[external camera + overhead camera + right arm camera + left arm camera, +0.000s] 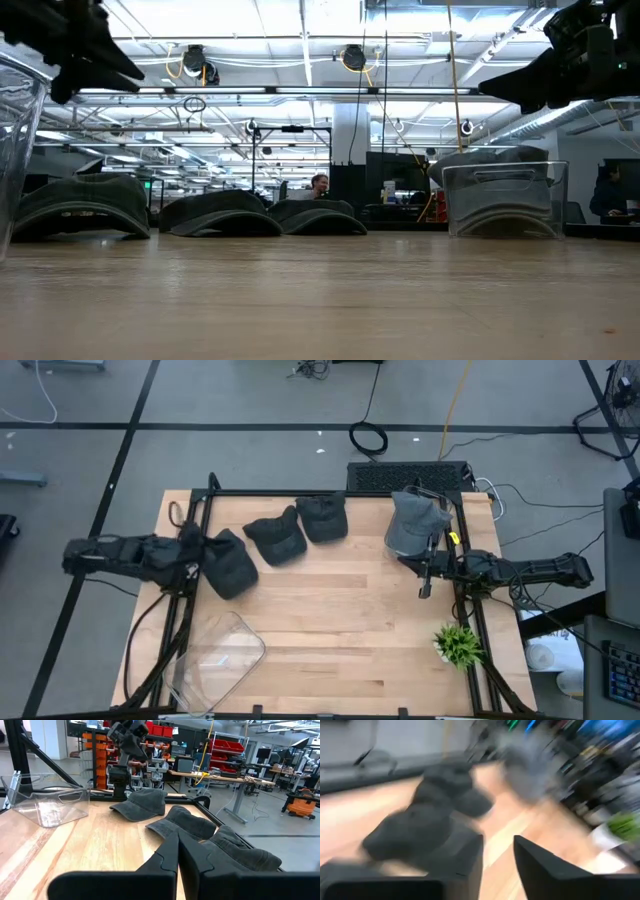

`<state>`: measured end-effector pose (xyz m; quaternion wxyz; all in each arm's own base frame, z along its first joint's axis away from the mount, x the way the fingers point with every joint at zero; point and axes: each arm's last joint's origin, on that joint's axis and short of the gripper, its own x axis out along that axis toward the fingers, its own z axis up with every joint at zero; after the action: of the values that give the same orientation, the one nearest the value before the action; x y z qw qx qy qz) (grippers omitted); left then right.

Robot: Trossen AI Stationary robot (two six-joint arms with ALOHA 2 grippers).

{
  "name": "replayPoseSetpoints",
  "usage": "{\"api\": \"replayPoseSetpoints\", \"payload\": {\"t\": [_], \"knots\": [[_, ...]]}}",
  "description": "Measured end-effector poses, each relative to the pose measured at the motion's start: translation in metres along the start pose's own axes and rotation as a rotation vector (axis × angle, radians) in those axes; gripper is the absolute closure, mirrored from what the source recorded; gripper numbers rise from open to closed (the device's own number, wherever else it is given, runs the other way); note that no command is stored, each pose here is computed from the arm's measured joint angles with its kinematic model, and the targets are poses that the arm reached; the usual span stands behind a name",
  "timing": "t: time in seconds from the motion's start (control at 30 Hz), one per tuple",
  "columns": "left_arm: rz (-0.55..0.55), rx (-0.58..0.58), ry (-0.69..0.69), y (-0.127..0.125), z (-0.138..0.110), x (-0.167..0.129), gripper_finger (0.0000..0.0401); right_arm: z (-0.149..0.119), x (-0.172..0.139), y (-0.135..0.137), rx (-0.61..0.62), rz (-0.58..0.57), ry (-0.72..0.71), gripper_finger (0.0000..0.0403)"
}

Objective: Pick & Place hat
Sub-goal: Put the bottom black cap into the bottom transparent bin

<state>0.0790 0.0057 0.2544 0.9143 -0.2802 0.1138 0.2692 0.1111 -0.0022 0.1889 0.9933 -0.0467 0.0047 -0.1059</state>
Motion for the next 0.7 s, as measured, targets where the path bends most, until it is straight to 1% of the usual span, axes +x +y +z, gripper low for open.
{"api": "replayPoseSetpoints", "payload": {"t": [0.1, 0.2, 0.27, 0.33, 0.4, 0.47, 0.53, 0.63, 0.7], "knots": [[0.133, 0.010, 0.141, -0.011, 0.014, 0.005, 0.0232, 0.000, 0.000, 0.000, 0.000, 0.000, 0.000, 0.0403], [0.292, 0.074, 0.332, -0.017, 0.020, 0.018, 0.0175, 0.000, 0.000, 0.000, 0.000, 0.000, 0.000, 0.0403], [0.418, 0.128, 0.487, -0.015, 0.020, 0.029, 0.0144, 0.000, 0.000, 0.000, 0.000, 0.000, 0.000, 0.0403], [0.556, 0.162, 0.635, -0.008, 0.018, 0.040, 0.0121, 0.000, 0.000, 0.000, 0.000, 0.000, 0.000, 0.0403], [0.645, 0.177, 0.760, 0.000, 0.017, 0.051, 0.0107, 0.000, 0.000, 0.000, 0.000, 0.000, 0.000, 0.0403], [0.647, 0.182, 0.849, 0.008, 0.018, 0.063, 0.0100, 0.000, 0.000, 0.000, 0.000, 0.000, 0.000, 0.0403], [0.603, 0.192, 0.909, 0.015, 0.021, 0.074, 0.0097, 0.000, 0.000, 0.000, 0.000, 0.000, 0.000, 0.0403], [0.546, 0.221, 0.963, 0.029, 0.027, 0.087, 0.0097, 0.000, 0.000, 0.000, 0.000, 0.000, 0.000, 0.0403], [0.535, 0.201, 0.983, 0.040, 0.031, 0.092, 0.0103, 0.000, 0.000, 0.000, 0.000, 0.000, 0.000, 0.0403]]}}
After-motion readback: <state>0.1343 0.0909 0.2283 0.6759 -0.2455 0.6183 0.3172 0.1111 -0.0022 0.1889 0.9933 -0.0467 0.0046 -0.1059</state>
